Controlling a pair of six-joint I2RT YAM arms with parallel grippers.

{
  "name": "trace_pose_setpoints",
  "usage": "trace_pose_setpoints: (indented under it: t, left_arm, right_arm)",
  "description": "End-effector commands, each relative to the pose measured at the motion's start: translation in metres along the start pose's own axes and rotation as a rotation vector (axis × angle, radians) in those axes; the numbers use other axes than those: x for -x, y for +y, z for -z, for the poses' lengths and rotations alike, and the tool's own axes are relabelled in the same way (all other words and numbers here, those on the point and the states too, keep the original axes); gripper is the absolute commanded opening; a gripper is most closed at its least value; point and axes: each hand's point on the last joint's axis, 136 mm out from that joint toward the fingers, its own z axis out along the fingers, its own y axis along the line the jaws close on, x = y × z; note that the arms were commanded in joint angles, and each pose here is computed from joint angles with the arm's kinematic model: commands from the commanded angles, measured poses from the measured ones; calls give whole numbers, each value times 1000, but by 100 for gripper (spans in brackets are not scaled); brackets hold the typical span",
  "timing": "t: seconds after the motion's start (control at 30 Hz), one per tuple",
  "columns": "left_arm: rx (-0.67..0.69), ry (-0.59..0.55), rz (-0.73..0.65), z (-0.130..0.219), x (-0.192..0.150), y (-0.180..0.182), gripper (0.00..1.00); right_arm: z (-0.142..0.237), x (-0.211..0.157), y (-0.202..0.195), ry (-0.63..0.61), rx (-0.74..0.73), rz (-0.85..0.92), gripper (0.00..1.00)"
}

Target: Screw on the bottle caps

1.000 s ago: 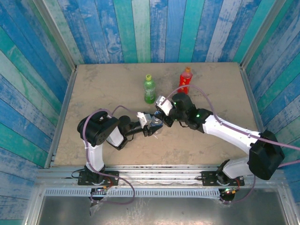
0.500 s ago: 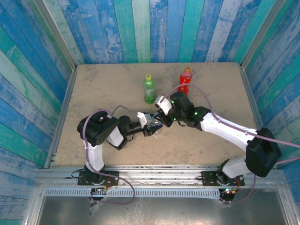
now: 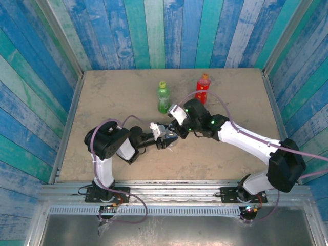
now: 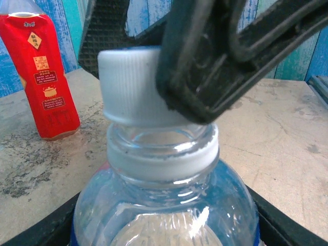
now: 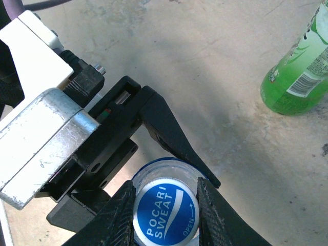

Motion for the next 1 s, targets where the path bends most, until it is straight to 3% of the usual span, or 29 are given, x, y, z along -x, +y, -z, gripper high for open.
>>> trace_pose_setpoints:
  t: [0.0, 0.2, 0.4, 0.53, 0.63, 0.73, 0.87, 0.97]
  left_arm:
    - [-24, 20, 10, 1, 2, -6, 60]
    - [-24, 22, 12, 1, 1, -6, 60]
    - [-27, 17, 8, 1, 3, -6, 60]
    - [-29, 16, 9, 1, 3, -7, 60]
    - [-29, 16, 8, 1, 3, -7, 60]
    - [-18, 9, -3, 4, 6, -6, 60]
    - [-26, 15, -6, 3, 5, -7, 60]
    - [-28, 6, -10, 3, 7, -8, 60]
  right_arm:
    - [-11, -31, 5, 142, -16, 58, 29]
    - [-11, -34, 6, 169, -46, 79, 26]
    - [-11, -30, 9, 137, -38, 39, 31]
    - [2, -7, 5, 46, -72, 35, 43]
    - [17, 16, 9, -77, -67, 44, 59]
    - [29, 26, 10, -156, -73, 43, 66]
    - [41, 28, -5, -200, -145, -45, 67]
    - [40, 23, -15, -186, -135, -187, 59]
